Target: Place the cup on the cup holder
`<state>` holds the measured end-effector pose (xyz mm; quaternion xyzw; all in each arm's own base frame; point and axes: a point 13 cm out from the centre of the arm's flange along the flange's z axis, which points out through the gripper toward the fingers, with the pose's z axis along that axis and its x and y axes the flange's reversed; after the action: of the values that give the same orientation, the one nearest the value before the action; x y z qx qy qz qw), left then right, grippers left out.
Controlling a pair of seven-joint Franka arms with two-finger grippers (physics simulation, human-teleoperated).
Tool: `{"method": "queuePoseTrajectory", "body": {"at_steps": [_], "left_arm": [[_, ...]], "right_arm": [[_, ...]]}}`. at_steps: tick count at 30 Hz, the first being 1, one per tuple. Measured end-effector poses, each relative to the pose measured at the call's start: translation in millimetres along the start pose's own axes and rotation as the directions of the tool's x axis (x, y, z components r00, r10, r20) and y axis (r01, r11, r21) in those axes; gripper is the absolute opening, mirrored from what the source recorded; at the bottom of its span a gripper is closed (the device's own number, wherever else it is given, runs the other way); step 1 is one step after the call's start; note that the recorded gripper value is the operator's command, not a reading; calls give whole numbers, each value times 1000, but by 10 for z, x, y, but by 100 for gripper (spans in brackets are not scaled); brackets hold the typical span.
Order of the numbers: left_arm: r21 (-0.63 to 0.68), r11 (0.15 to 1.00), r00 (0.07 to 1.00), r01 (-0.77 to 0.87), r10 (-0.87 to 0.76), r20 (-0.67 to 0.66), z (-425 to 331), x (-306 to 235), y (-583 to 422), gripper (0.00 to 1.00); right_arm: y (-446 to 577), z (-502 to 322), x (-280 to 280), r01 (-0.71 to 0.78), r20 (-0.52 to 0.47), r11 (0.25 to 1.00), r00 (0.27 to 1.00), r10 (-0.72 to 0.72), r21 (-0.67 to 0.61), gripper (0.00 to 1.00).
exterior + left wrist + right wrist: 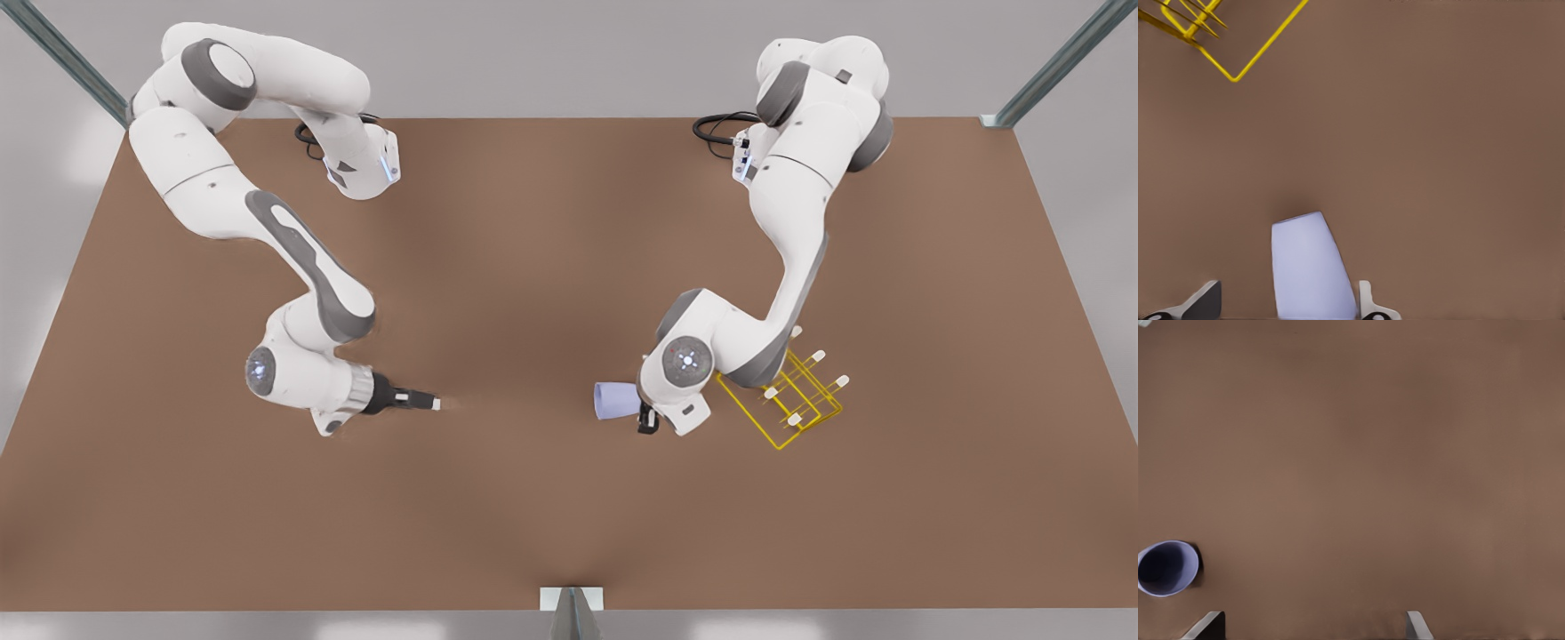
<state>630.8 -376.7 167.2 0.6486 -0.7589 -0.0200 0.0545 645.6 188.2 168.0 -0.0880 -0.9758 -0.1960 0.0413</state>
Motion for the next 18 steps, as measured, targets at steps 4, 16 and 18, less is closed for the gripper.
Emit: {"method": "queuePoseTrajectory", "body": {"at_steps": [4, 16, 18], "left_arm": [[0, 997, 996, 77, -77, 45, 215, 104, 124, 100], [52, 964, 959, 261, -265, 100, 643, 95, 166, 100], [65, 958, 954, 279, -285, 98, 662, 104, 153, 100]], "right_arm": [[-825, -1586, -142, -19, 151, 939, 988, -35, 344, 100], [-856, -3254, 854, 69, -27, 896, 998, -63, 439, 100], [-886, -3187, 916, 89, -74, 897, 995, -63, 434, 100]]}}
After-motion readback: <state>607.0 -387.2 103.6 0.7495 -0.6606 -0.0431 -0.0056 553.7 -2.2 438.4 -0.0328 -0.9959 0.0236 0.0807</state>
